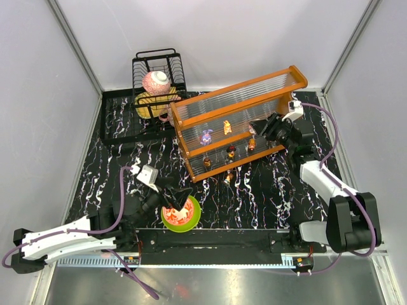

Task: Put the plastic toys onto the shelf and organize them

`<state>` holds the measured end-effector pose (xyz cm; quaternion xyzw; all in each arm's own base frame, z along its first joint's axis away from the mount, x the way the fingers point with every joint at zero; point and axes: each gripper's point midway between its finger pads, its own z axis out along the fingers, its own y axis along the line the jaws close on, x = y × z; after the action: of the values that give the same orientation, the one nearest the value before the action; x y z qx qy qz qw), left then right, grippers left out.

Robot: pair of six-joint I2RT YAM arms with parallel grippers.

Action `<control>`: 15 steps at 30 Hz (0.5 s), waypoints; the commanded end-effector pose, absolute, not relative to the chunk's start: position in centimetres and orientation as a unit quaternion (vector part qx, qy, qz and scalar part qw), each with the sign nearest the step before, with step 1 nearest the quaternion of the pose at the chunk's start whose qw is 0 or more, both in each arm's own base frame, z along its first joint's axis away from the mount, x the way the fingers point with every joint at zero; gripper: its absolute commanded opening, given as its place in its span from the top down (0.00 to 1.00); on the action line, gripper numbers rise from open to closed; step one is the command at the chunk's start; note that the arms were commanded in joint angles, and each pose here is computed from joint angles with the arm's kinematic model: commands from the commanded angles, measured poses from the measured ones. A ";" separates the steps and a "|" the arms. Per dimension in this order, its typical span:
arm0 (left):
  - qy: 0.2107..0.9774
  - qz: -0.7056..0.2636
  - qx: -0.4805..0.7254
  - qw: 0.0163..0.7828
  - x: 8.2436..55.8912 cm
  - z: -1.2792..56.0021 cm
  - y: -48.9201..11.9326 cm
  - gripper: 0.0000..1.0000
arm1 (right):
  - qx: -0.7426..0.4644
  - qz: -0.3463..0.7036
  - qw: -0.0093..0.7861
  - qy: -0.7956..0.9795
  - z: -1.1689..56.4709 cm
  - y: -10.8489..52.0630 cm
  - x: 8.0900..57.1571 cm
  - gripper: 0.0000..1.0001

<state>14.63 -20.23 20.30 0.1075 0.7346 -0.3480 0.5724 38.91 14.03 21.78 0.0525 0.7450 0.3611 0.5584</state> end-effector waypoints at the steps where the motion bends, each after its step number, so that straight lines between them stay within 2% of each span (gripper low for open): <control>1: 0.719 -0.353 0.092 0.591 15.2 21.6 -20.0 0.01 | 0.043 0.372 0.611 0.697 26.1 13.9 40.5 1.00; 15: 0.717 -0.352 0.092 0.595 15.4 21.6 -20.1 0.01 | 0.042 0.374 0.613 0.695 26.0 14.3 42.4 0.98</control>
<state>14.98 -20.06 20.52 0.1028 0.7317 -0.3449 0.5789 41.02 14.38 21.95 0.0539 0.7352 0.3673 0.5672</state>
